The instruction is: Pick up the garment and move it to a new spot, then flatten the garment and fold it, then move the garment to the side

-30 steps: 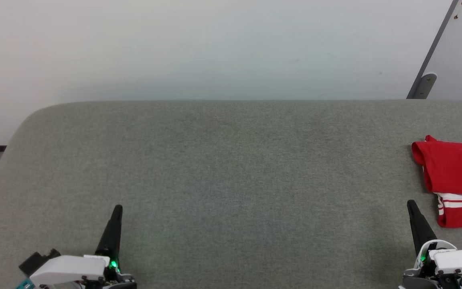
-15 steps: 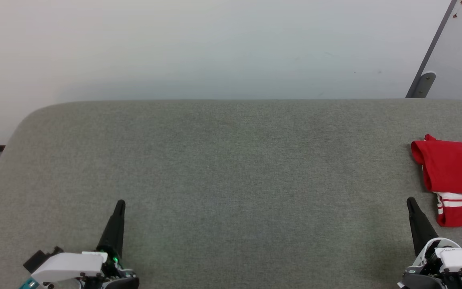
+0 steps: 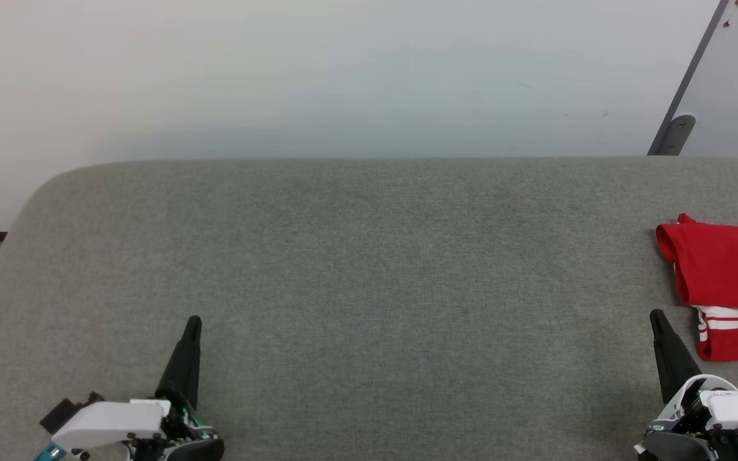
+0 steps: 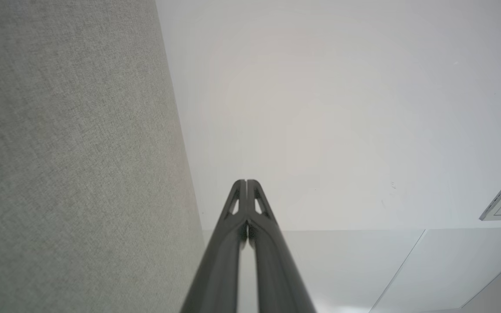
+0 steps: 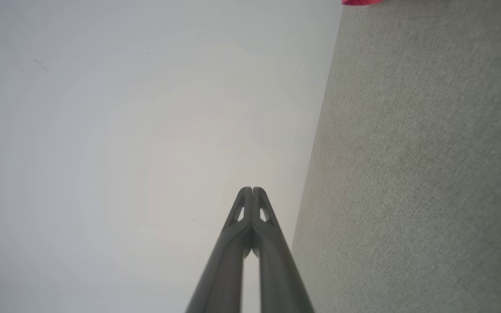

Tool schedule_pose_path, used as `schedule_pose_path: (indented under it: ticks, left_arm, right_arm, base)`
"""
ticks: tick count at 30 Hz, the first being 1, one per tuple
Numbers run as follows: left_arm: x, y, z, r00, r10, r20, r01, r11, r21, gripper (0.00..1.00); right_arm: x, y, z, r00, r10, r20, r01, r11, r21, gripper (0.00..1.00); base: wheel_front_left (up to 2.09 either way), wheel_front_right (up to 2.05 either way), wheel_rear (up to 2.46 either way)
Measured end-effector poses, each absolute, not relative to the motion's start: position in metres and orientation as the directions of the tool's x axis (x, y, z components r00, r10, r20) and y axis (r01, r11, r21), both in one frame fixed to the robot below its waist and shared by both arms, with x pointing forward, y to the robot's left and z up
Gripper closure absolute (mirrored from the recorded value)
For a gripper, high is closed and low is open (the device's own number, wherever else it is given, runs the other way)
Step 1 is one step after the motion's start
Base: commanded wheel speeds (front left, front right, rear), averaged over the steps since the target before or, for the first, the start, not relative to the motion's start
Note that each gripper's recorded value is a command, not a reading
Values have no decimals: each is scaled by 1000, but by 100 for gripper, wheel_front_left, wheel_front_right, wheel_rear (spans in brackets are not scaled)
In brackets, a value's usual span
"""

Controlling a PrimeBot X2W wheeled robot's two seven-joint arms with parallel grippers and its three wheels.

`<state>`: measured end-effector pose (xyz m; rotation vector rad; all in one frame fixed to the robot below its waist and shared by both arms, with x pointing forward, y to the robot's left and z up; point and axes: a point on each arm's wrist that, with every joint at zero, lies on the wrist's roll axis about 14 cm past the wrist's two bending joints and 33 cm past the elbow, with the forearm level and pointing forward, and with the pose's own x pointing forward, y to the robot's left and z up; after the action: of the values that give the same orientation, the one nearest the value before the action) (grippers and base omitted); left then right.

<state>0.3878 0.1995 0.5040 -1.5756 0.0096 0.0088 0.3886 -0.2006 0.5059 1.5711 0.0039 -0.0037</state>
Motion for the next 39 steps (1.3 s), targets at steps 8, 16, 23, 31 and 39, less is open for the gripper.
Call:
schedule_pose_path:
  ticks: [8,16,23,31,39]
  left_arm:
    - [388,200,504,1000,0,-11,-11,-5,-1000,100]
    - [388,199,504,1000,-1,-11,-11,-5,-1000,100]
    - [388,199,504,1000,-1,-11,-11,-5,-1000,100]
    - [388,199,504,1000,-1,-11,-11,-5,-1000,100]
    - [388,199,504,1000,-1,-11,-11,-5,-1000,100]
  right_arm:
    - [389,-201,506,1000,0,-5,5,0,1000,100]
    - [389,-201,506,1000,0,-5,5,0,1000,100]
    - [389,-201,506,1000,0,-5,5,0,1000,100]
    - [389,-201,506,1000,0,-5,5,0,1000,100]
    - [389,-201,506,1000,0,-5,5,0,1000,100]
  base:
    - [0,0,0]
    - [0,0,0]
    - [0,0,0]
    - [0,0,0]
    - [0,0,0]
